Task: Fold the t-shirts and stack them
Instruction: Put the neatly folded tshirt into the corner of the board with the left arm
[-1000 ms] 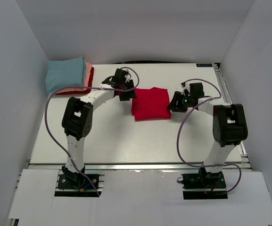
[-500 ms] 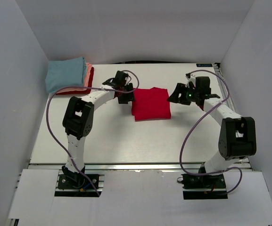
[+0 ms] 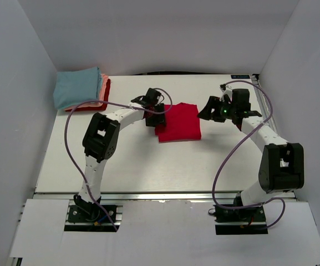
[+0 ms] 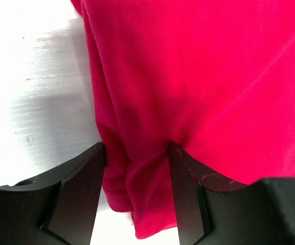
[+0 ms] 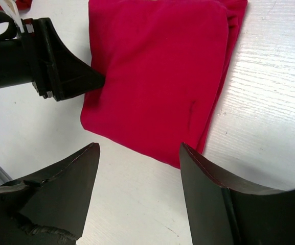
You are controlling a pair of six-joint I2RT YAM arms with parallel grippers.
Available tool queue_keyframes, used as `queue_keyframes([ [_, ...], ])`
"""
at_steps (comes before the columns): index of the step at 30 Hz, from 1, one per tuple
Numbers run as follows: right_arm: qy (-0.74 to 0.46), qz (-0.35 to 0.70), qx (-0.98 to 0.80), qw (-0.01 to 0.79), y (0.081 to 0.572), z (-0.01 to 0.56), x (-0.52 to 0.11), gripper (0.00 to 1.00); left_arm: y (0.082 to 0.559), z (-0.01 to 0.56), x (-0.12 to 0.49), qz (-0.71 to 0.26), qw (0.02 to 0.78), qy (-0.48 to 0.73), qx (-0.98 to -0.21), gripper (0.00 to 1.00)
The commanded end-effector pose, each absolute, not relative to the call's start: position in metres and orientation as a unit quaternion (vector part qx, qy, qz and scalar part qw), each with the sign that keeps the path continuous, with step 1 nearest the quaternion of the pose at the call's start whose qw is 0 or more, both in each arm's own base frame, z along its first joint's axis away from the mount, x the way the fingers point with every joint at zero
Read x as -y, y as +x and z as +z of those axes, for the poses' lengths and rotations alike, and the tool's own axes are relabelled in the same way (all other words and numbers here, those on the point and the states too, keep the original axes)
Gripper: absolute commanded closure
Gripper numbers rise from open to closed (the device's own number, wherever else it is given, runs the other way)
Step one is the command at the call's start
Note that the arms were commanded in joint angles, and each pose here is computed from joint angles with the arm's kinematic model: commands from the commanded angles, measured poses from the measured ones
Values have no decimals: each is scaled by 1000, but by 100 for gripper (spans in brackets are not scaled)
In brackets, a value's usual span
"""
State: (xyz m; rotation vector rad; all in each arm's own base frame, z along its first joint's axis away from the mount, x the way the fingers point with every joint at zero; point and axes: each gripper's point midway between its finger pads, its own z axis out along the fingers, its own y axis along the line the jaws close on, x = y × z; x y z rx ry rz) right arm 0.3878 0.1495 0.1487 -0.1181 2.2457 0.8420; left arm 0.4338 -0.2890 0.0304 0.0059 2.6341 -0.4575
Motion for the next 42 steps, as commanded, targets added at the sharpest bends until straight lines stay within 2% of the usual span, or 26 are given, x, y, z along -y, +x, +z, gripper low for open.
queue_keyframes([
  [1, -56, 342, -856, 385, 389, 176, -153, 30, 421, 10, 267, -101, 209, -6, -973, 37],
  [7, -62, 354, -846, 394, 385, 188, -156, 30, 414, -1, 232, -11, 200, -20, -980, 42],
  [12, -64, 360, -842, 397, 381, 192, -157, 30, 408, -13, 220, 58, 185, -27, -981, 52],
  [16, -67, 368, -838, 398, 380, 195, -159, 31, 411, -20, 241, 35, 184, -29, -982, 51],
  [21, -69, 371, -835, 399, 378, 198, -160, 31, 405, -32, 268, -26, 167, -32, -985, 39],
  [29, -70, 372, -833, 404, 378, 201, -160, 32, 397, -50, 301, -93, 132, -19, -987, 39],
  [33, -70, 372, -833, 404, 378, 201, -160, 33, 383, -61, 327, -173, 100, -9, -980, 42],
  [36, -70, 371, -833, 403, 379, 201, -160, 33, 377, -69, 330, -187, 88, -8, -978, 49],
  [37, -70, 370, -834, 404, 379, 201, -160, 33, 374, -71, 332, -191, 84, -4, -978, 55],
  [38, -70, 370, -834, 404, 379, 201, -160, 33, 374, -73, 335, -201, 87, 1, -976, 62],
  [39, -69, 370, -834, 404, 379, 202, -159, 33, 372, -73, 336, -207, 83, 2, -975, 77],
  [40, -70, 370, -834, 403, 379, 201, -160, 33, 369, -75, 335, -206, 78, 4, -975, 100],
  [42, -73, 373, -833, 402, 379, 202, -161, 34, 370, -72, 330, -198, 85, 15, -976, 100],
])
